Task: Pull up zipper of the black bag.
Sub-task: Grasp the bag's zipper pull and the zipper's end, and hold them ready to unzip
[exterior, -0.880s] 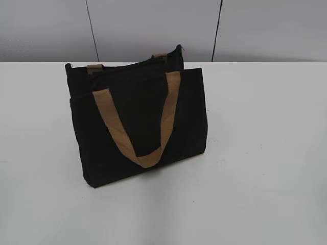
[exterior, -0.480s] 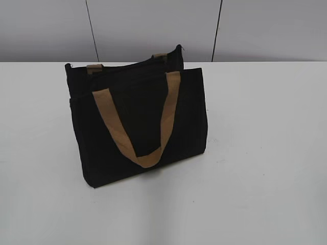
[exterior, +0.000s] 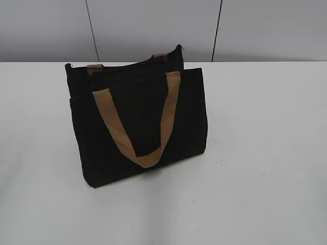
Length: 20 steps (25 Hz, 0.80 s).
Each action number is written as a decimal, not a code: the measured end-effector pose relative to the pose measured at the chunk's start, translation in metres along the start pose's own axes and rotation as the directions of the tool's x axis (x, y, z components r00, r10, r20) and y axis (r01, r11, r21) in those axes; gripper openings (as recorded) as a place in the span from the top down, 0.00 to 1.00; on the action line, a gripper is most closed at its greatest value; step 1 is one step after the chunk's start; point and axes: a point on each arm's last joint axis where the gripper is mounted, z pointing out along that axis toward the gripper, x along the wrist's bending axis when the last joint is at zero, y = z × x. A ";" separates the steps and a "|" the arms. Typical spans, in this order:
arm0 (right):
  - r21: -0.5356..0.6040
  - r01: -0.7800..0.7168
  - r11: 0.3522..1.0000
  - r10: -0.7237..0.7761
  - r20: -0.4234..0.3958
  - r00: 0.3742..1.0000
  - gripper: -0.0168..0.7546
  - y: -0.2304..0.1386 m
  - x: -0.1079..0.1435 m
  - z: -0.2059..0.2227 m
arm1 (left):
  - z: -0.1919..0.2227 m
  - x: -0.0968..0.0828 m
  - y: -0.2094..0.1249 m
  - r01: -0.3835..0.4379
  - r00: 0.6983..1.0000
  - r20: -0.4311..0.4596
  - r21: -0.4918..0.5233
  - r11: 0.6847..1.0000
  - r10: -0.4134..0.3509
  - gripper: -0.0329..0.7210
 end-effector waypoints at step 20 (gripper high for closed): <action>0.000 0.000 1.000 0.000 0.000 1.000 0.47 0.000 0.000 0.000 | 0.165 -0.020 -0.054 0.019 0.996 0.089 -0.128 0.992 -0.008 0.37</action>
